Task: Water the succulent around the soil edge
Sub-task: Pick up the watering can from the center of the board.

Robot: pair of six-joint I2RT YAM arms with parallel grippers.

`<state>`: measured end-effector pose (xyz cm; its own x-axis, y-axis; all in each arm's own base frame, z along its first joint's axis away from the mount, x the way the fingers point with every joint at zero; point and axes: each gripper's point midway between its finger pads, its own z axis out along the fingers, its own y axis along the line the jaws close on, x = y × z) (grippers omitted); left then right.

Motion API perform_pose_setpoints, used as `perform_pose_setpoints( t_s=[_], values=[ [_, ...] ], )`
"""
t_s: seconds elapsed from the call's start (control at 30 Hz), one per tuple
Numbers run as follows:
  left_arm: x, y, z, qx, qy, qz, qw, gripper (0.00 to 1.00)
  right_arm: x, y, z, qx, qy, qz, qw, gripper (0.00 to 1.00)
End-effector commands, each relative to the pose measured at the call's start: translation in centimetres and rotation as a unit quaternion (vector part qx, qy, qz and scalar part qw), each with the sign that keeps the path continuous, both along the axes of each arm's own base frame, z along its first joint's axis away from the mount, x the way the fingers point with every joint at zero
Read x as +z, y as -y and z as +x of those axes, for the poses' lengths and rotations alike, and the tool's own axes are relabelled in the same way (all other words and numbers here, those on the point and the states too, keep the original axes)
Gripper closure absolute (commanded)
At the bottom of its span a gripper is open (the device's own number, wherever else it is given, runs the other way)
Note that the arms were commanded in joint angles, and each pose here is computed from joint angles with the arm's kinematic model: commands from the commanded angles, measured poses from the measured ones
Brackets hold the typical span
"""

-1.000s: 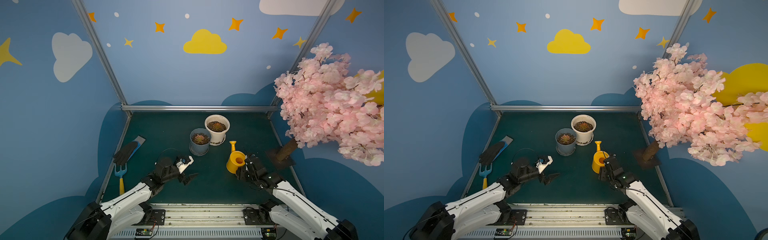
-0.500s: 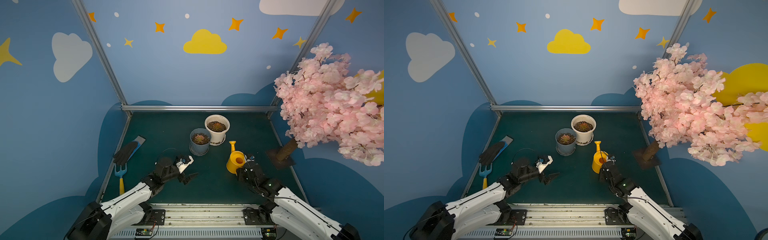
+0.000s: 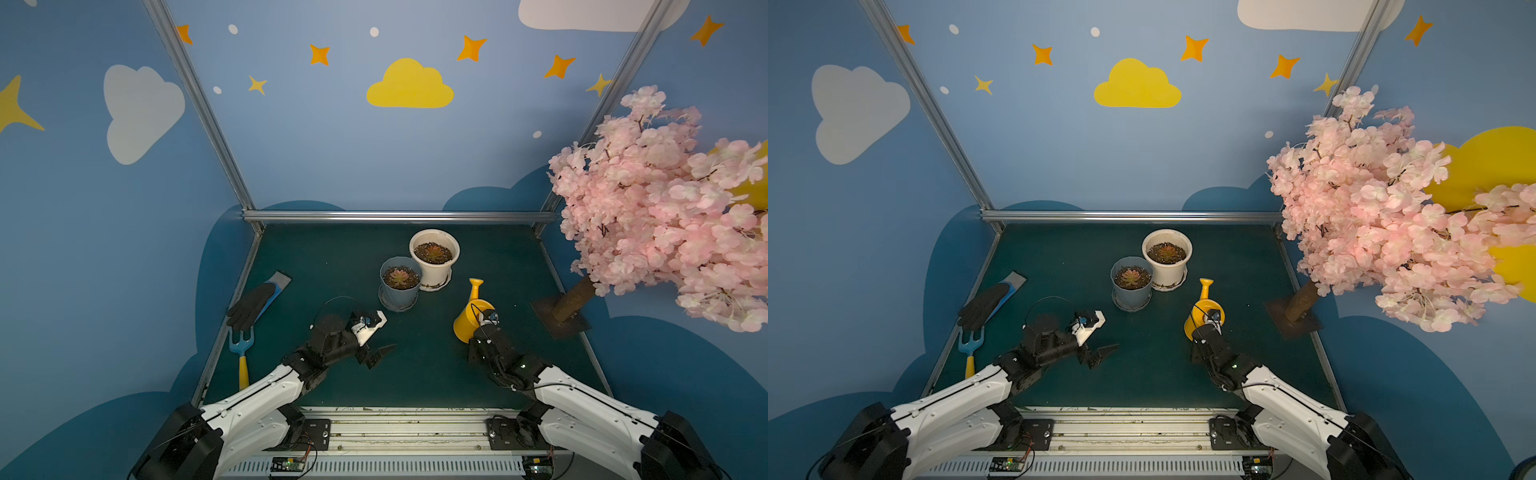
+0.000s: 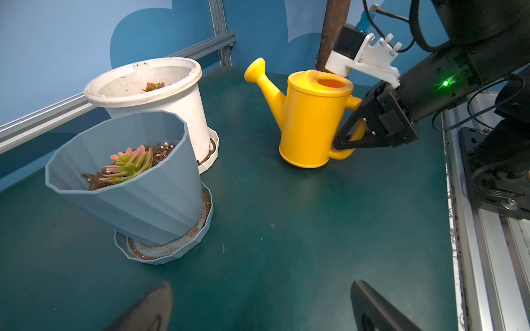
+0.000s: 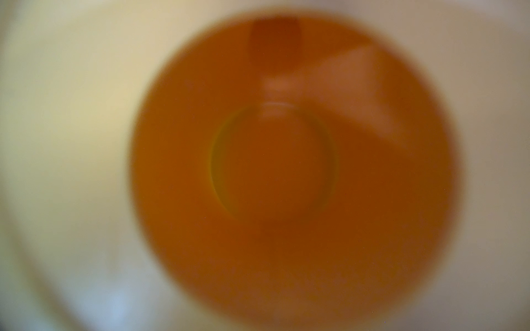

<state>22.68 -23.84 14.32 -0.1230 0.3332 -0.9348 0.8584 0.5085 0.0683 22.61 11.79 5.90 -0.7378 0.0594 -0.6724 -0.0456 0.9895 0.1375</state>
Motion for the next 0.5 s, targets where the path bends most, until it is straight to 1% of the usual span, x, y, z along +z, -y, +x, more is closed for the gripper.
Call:
perform_pose_setpoints(
  t_s=[0.0,0.13,0.27,0.37,0.47],
  values=[
    [1.4,0.2,0.3,0.001,0.019,-0.011,1.0,0.0,4.0,-0.5,1.1,-0.004,0.039,0.013,0.999,1.0],
    [1.4,0.1,0.4,0.005,0.018,-0.011,1.0,0.0,8.3,-0.5,1.6,0.001,0.067,0.01,0.998,1.0],
    [1.5,0.0,0.6,0.011,0.019,-0.009,1.0,0.0,11.6,-0.6,2.6,0.032,0.114,-0.018,0.993,1.0],
    [1.3,-0.2,0.7,0.015,0.017,-0.004,1.0,0.0,13.0,-0.4,3.0,0.047,0.091,-0.02,0.994,1.0],
    [1.3,-0.2,0.7,0.016,0.015,-0.004,1.0,0.0,13.1,-0.8,3.1,0.071,0.042,-0.007,0.997,1.0]
  ],
)
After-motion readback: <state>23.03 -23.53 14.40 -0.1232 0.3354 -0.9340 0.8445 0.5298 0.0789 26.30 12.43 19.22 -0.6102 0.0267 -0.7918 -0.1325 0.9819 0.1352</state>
